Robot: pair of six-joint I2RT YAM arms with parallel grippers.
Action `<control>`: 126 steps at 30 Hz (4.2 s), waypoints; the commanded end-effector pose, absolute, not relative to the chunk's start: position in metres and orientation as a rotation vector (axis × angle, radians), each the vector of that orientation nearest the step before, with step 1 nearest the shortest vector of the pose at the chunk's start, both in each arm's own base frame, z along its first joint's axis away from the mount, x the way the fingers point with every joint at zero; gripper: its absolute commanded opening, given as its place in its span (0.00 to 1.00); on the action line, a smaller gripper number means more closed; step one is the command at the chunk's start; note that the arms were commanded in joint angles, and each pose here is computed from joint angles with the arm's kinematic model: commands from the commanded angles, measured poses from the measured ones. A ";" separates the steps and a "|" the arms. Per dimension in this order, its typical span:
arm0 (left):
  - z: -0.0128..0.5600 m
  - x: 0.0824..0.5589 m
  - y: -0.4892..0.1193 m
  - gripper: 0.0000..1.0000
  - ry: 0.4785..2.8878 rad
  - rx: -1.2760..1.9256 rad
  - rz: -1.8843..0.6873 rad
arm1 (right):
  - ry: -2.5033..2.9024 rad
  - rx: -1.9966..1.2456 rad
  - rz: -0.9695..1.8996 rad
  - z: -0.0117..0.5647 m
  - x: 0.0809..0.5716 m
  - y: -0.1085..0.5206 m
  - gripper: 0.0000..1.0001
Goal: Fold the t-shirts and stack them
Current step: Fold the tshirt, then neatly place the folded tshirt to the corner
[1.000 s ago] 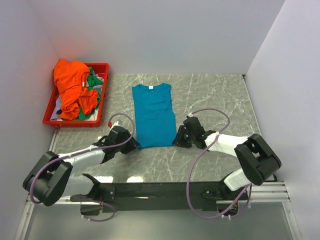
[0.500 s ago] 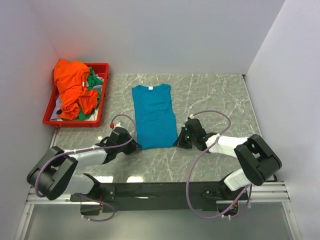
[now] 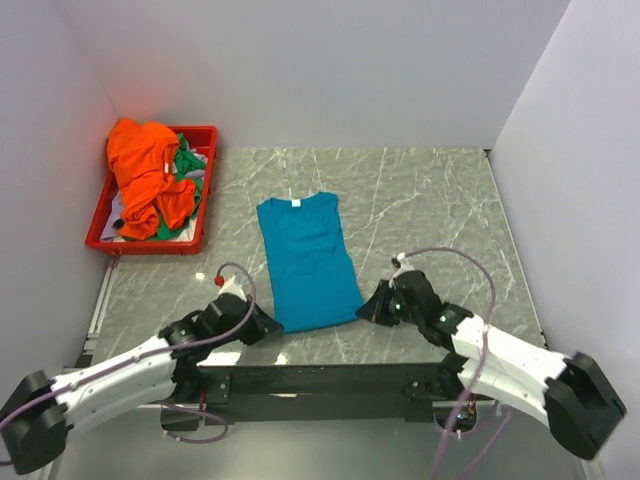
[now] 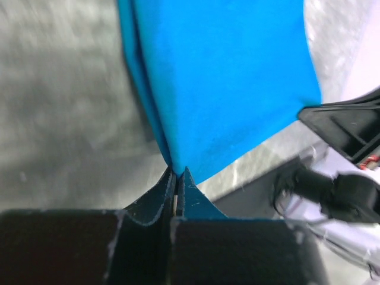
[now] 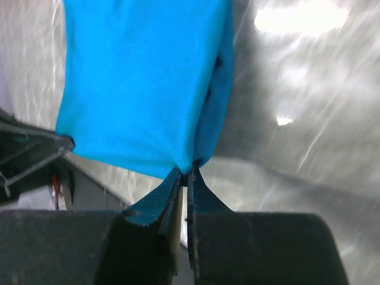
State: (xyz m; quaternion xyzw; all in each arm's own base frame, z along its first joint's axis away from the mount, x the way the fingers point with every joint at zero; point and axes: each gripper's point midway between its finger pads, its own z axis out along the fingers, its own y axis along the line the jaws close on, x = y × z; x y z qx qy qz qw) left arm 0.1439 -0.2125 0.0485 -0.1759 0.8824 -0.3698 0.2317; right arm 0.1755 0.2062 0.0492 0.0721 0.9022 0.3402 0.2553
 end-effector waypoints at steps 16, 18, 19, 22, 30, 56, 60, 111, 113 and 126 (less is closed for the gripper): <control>0.117 0.149 -0.204 0.01 2.305 -0.455 -0.910 | 2.403 0.150 0.740 0.094 0.164 0.200 0.00; 0.129 0.163 -0.201 0.00 2.288 -0.441 -0.820 | 2.382 0.120 0.689 0.112 0.178 0.203 0.00; 0.133 0.167 -0.200 0.00 2.283 -0.437 -0.795 | 2.383 0.121 0.673 0.117 0.184 0.202 0.00; 0.143 0.191 -0.199 0.01 2.269 -0.433 -0.744 | 2.381 0.093 0.640 0.133 0.207 0.207 0.00; 0.164 0.255 -0.191 0.00 2.238 -0.402 -0.736 | 2.374 0.054 0.622 0.167 0.273 0.221 0.00; 0.124 0.465 -0.158 0.02 2.336 -0.494 -0.707 | 2.534 0.089 0.673 0.126 0.490 0.249 0.07; 0.114 0.482 -0.149 0.42 2.343 -0.535 -0.721 | 2.539 0.094 0.663 0.117 0.506 0.245 0.41; 0.129 0.356 -0.249 0.11 2.419 -0.251 -0.755 | 2.730 0.120 0.227 0.008 0.411 0.234 0.00; 0.144 0.350 -0.246 0.12 2.391 -0.235 -0.764 | 2.720 0.199 0.184 0.009 0.410 0.224 0.00; 0.173 0.322 -0.241 0.13 2.335 -0.172 -0.851 | 2.675 0.689 -0.060 0.025 0.397 0.120 0.00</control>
